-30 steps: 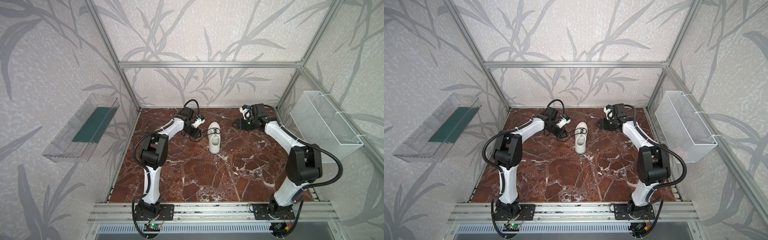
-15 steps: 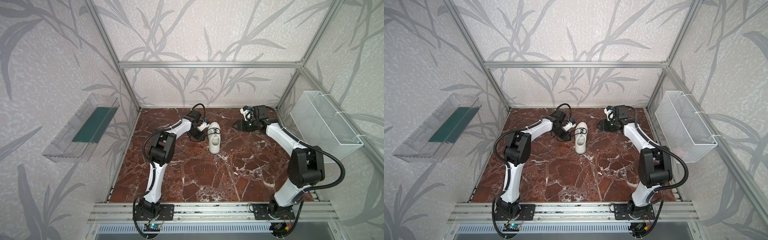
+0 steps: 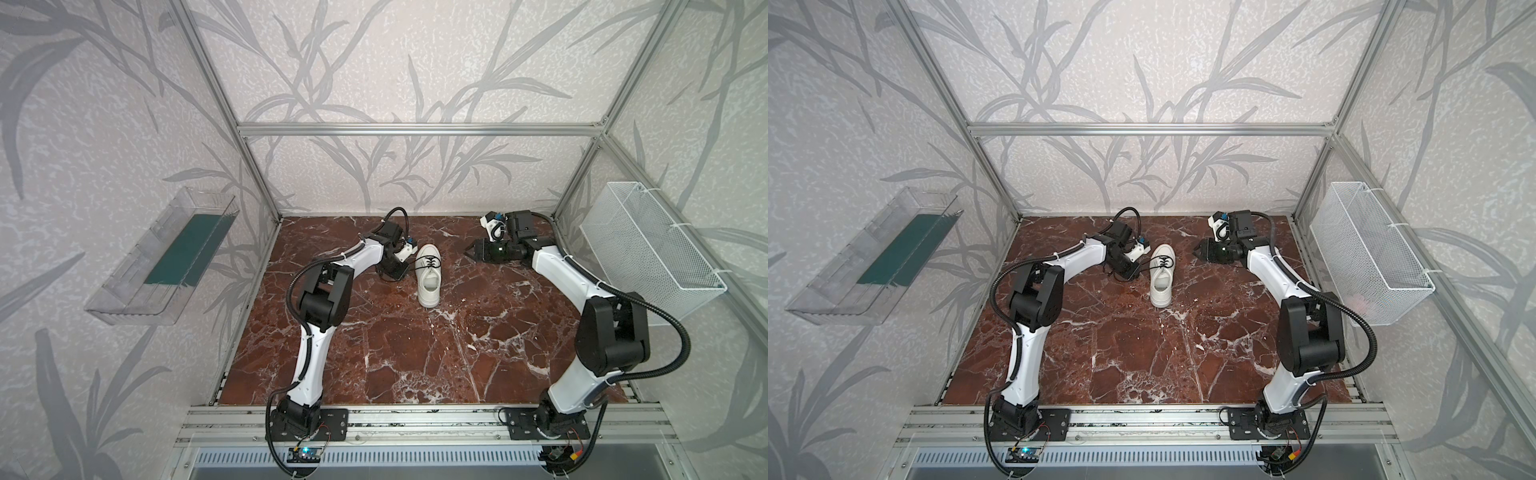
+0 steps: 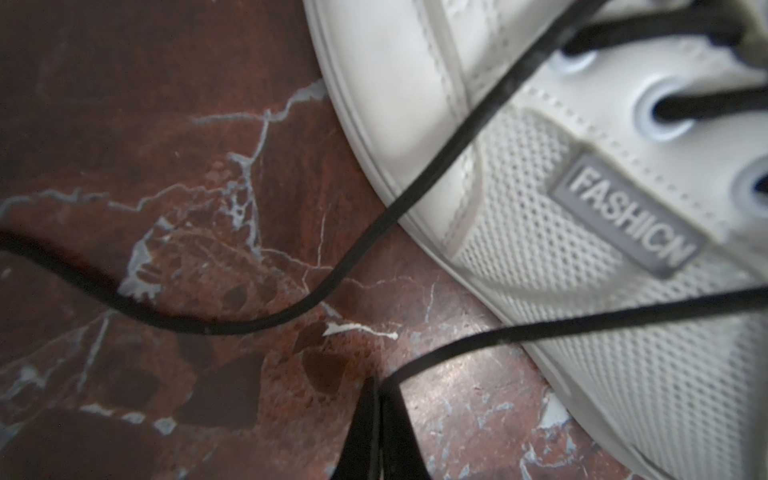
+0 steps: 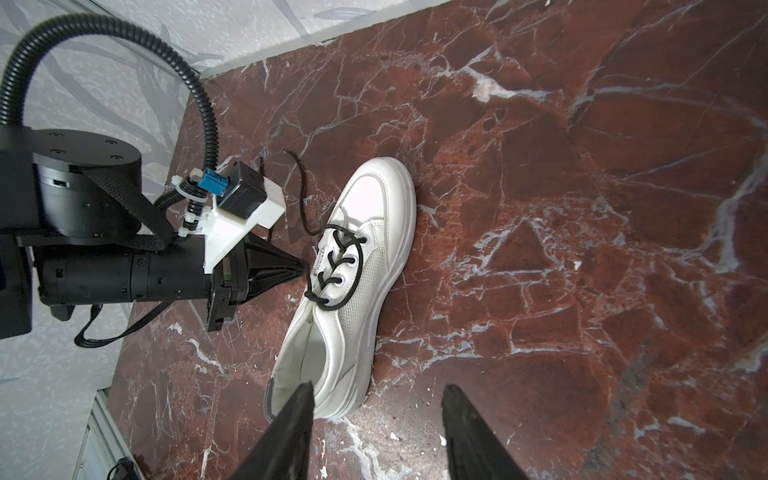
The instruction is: Tie the shoes
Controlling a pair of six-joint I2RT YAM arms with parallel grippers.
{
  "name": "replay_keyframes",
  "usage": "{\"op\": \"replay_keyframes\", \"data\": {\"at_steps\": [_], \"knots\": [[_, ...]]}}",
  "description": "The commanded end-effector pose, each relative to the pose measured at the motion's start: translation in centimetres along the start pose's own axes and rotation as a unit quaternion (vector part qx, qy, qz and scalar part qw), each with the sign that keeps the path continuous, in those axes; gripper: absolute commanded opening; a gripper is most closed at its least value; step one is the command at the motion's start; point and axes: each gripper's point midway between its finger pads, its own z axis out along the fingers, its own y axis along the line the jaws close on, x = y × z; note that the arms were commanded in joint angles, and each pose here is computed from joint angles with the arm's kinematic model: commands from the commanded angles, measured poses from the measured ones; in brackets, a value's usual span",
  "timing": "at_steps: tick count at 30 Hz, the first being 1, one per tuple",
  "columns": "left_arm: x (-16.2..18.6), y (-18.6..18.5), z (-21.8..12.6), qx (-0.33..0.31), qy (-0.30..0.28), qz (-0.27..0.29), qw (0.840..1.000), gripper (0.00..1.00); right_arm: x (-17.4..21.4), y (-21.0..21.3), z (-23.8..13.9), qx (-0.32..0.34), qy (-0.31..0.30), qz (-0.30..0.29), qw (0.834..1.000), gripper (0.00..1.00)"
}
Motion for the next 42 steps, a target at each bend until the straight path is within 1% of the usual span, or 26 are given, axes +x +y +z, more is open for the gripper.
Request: {"op": "replay_keyframes", "data": {"at_steps": [1, 3, 6, 11, 17, 22, 29, 30, 35, 42], "knots": [[-1.5, -1.4, -2.7, 0.017, -0.029, -0.015, 0.999, 0.0, -0.3, 0.9, -1.3, -0.008, -0.013, -0.006, 1.0, 0.51], [-2.2, -2.1, -3.7, 0.032, -0.037, -0.028, 0.998, 0.0, -0.2, 0.9, -1.2, -0.01, -0.013, -0.003, 1.0, 0.51], [-3.2, -2.2, -4.9, 0.03, -0.04, -0.058, 0.997, 0.0, 0.1, 0.7, -1.2, -0.01, -0.011, -0.001, 1.0, 0.51], [-5.0, -3.1, -6.2, 0.048, -0.048, -0.093, 0.993, 0.0, 0.8, 0.5, -0.9, -0.01, -0.007, 0.002, 1.0, 0.51], [-7.9, -4.4, -7.4, 0.059, -0.073, -0.092, 0.991, 0.0, 1.1, 0.1, -0.2, -0.012, -0.003, 0.006, 1.0, 0.51], [-9.8, -4.8, -7.2, 0.075, -0.081, -0.113, 0.987, 0.0, 1.2, 0.1, 0.4, -0.022, 0.002, 0.014, 1.0, 0.51], [-11.0, -5.5, -6.1, 0.094, -0.074, -0.128, 0.985, 0.0, 1.0, 0.4, 0.8, -0.038, -0.005, 0.018, 0.999, 0.5], [-11.2, -5.7, -5.9, 0.096, -0.074, -0.13, 0.984, 0.0, 1.4, -0.2, 1.8, -0.038, 0.005, 0.028, 0.999, 0.5], [-12.1, -6.3, -5.5, 0.112, -0.081, -0.147, 0.979, 0.0, 1.0, -0.1, 3.1, -0.061, 0.006, 0.043, 0.997, 0.5], [-13.0, -5.8, -4.1, 0.104, -0.092, -0.157, 0.978, 0.0, 0.5, 0.3, 5.0, -0.104, 0.006, 0.061, 0.993, 0.49]]}}
